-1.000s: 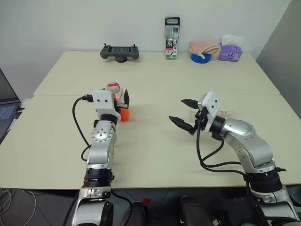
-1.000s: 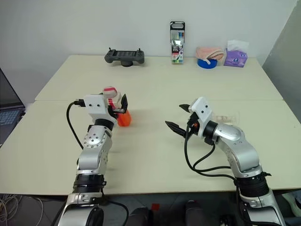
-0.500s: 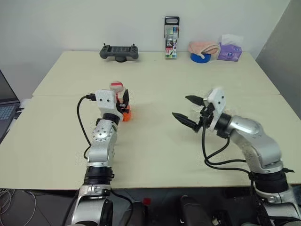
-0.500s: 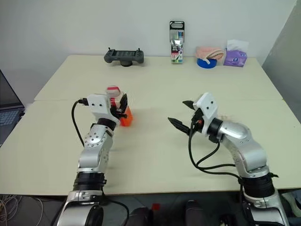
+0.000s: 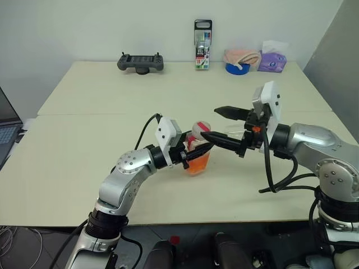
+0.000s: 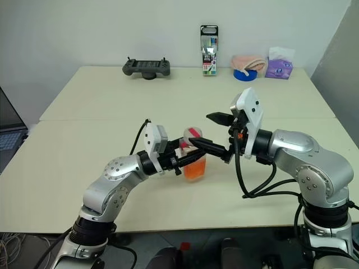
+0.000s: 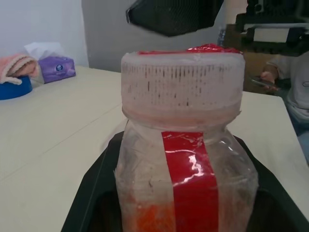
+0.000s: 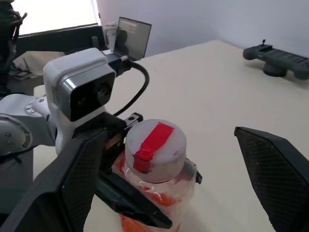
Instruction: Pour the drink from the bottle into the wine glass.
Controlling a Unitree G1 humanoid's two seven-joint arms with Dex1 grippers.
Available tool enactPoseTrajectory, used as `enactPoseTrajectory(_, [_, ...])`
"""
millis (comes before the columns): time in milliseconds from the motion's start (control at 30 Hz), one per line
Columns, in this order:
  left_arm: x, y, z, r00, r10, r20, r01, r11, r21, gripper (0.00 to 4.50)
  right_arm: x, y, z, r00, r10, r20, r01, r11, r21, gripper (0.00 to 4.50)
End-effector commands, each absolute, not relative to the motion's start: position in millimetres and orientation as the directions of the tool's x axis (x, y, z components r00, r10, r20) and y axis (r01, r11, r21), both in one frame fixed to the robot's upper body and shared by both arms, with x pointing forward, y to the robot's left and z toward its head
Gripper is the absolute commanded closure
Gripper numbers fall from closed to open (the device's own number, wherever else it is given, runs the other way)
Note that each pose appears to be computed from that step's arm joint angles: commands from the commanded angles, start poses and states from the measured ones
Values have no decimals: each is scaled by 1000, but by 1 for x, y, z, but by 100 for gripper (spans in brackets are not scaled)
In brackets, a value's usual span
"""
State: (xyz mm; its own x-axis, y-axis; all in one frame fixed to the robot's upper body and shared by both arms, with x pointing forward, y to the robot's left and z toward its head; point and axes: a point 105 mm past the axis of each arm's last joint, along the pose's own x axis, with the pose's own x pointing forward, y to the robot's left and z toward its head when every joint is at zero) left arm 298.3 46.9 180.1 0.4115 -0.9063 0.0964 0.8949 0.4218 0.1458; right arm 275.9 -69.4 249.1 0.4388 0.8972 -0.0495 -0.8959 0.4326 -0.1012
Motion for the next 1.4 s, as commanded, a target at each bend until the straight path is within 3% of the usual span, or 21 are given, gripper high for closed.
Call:
enactPoseTrajectory(33, [290,38,195,358,-925,130,894,380,237,254,266,-67,260,421,906,-37,-900,413,-137,0])
enactPoseTrajectory(300, [290,35,196,362,-919,153,887,391,248,255,274,-65,249,470,880,-69,-882,464,-87,0])
enactPoseTrajectory(500, [291,37,199,385,-905,178,879,419,228,255,275,-61,246,473,875,-107,-880,464,-97,195])
enactPoseTrajectory(600, [291,37,199,389,-905,173,875,421,237,257,275,-60,247,468,878,-96,-883,461,-89,201])
enactPoseTrajectory(700, [292,39,198,394,-903,169,872,426,243,258,278,-61,250,487,869,-82,-872,479,-103,256])
enactPoseTrajectory(900, [288,36,196,365,-918,158,888,394,236,258,282,-65,256,467,882,-62,-880,456,-131,261])
enactPoseTrajectory(967, [285,34,196,330,-931,153,910,357,209,258,236,-63,236,48,978,-202,-994,26,-107,261])
enactPoseTrajectory(1000, [284,33,195,312,-940,142,924,335,188,258,226,-65,229,-93,959,-269,-987,-124,-100,261])
enactPoseTrajectory(1033, [284,32,194,296,-946,132,931,317,182,259,226,-66,225,-159,933,-323,-972,-205,-114,261])
enactPoseTrajectory(1167, [283,29,190,279,-954,112,936,296,191,260,248,-64,220,-205,869,-450,-929,-318,-192,261])
enactPoseTrajectory(1333, [285,25,192,297,-946,131,926,319,203,260,270,-65,229,-131,901,-414,-938,-248,-242,261])
enactPoseTrajectory(1400, [287,25,192,315,-939,139,919,339,202,260,269,-66,239,-134,927,-351,-946,-226,-234,187])
